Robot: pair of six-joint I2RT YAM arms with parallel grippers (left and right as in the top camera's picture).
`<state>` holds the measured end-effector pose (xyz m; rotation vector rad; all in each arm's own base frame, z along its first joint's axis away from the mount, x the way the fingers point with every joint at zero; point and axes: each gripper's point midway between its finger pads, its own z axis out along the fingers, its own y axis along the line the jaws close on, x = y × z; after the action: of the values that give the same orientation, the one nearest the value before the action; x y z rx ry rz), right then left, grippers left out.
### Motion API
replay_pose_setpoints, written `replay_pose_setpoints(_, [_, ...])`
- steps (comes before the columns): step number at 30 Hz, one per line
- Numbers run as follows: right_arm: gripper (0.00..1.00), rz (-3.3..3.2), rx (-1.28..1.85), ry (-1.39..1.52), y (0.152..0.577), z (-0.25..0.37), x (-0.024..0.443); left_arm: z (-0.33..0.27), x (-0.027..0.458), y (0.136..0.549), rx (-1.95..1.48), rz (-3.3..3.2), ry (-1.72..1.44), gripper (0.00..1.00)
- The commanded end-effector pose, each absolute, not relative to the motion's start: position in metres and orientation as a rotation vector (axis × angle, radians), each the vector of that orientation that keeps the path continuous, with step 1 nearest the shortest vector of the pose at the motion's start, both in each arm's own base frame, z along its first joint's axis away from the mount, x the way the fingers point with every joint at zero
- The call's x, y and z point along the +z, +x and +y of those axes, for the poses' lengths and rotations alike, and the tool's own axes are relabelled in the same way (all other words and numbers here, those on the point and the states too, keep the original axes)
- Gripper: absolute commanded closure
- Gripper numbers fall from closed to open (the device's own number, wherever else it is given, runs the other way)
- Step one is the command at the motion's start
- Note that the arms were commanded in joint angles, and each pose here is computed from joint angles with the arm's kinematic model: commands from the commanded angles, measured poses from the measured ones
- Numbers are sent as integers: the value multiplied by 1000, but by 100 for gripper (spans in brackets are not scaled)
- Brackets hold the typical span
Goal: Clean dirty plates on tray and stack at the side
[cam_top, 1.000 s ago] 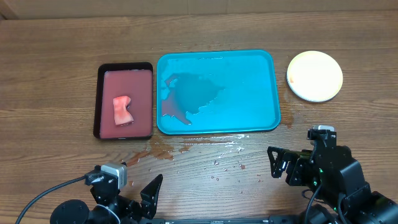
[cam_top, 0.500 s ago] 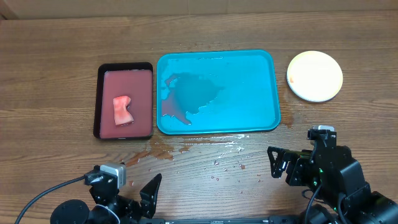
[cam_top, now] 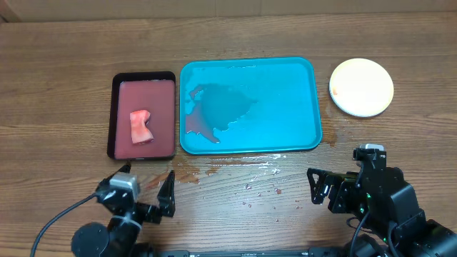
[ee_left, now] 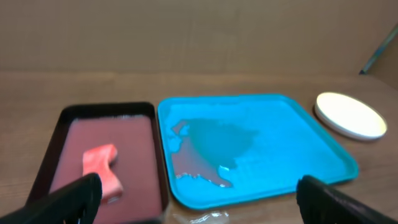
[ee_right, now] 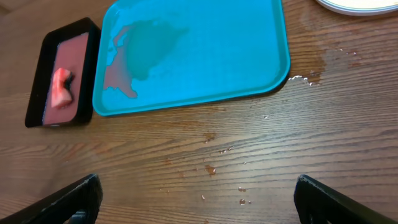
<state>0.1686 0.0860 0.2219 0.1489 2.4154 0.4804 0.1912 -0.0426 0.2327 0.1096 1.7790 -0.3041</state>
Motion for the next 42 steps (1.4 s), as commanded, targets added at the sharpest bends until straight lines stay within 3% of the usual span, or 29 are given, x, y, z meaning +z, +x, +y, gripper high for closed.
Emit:
replay_pose_setpoints(1, [0, 2401, 476, 154, 169, 85, 225, -52, 221, 199, -285, 1727, 243, 0])
replay_pose_setpoints(11, [0, 2401, 476, 154, 169, 85, 225, -50, 193, 218, -103, 1656, 448, 0])
replay_pose_setpoints(24, [0, 2401, 476, 154, 169, 85, 225, -48, 156, 230, -149, 1669, 386, 0])
replay_pose_setpoints(42, [0, 2401, 476, 154, 169, 85, 225, -51, 157, 231, -163, 1659, 385, 0])
